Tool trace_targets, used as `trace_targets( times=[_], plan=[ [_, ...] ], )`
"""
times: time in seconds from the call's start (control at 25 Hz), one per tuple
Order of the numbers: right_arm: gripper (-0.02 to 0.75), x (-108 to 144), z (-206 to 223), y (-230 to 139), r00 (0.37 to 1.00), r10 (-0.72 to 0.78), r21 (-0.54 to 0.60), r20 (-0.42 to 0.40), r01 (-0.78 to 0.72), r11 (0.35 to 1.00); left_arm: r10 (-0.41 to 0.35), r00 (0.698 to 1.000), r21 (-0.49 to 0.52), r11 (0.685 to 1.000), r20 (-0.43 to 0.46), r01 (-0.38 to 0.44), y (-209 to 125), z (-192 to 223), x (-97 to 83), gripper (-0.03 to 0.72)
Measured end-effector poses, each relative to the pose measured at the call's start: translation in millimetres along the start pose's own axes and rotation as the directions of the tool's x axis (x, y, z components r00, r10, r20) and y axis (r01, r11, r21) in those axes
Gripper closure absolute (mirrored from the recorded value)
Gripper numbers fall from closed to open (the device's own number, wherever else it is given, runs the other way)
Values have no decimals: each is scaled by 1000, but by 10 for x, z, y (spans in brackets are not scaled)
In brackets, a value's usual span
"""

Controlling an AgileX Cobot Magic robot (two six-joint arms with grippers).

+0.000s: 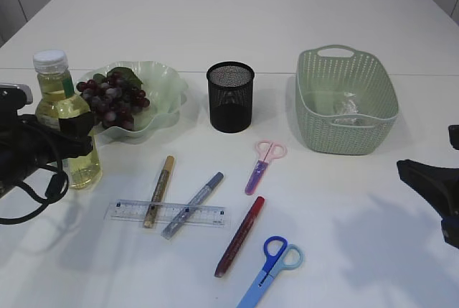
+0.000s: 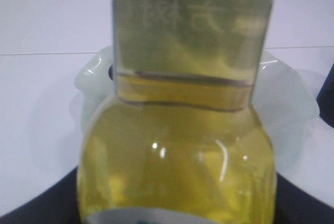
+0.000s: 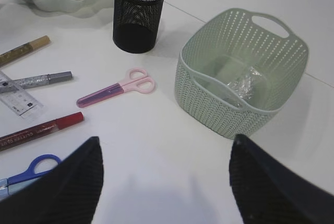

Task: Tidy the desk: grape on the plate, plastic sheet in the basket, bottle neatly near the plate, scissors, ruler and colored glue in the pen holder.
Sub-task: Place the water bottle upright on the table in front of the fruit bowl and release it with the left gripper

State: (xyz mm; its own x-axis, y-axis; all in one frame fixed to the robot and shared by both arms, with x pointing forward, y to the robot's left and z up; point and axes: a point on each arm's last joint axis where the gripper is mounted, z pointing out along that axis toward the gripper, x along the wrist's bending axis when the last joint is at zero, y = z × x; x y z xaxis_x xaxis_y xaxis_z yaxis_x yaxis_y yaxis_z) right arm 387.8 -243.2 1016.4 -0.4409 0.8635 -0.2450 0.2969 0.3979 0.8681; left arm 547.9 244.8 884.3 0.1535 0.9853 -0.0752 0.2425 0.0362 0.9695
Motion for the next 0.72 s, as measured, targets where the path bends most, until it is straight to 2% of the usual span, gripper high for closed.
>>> trace_targets(
  times=[0.56, 0.72],
  plan=[
    [155, 0, 0, 0, 1000, 0, 0, 0, 0, 1000, 2, 1000, -1, 1000, 0, -2, -4, 1, 0, 244],
    [155, 0, 0, 2, 1000, 0, -2, 0, 0, 1000, 2, 1000, 0, 1000, 0, -2, -5, 1, 0, 204]
  ],
)
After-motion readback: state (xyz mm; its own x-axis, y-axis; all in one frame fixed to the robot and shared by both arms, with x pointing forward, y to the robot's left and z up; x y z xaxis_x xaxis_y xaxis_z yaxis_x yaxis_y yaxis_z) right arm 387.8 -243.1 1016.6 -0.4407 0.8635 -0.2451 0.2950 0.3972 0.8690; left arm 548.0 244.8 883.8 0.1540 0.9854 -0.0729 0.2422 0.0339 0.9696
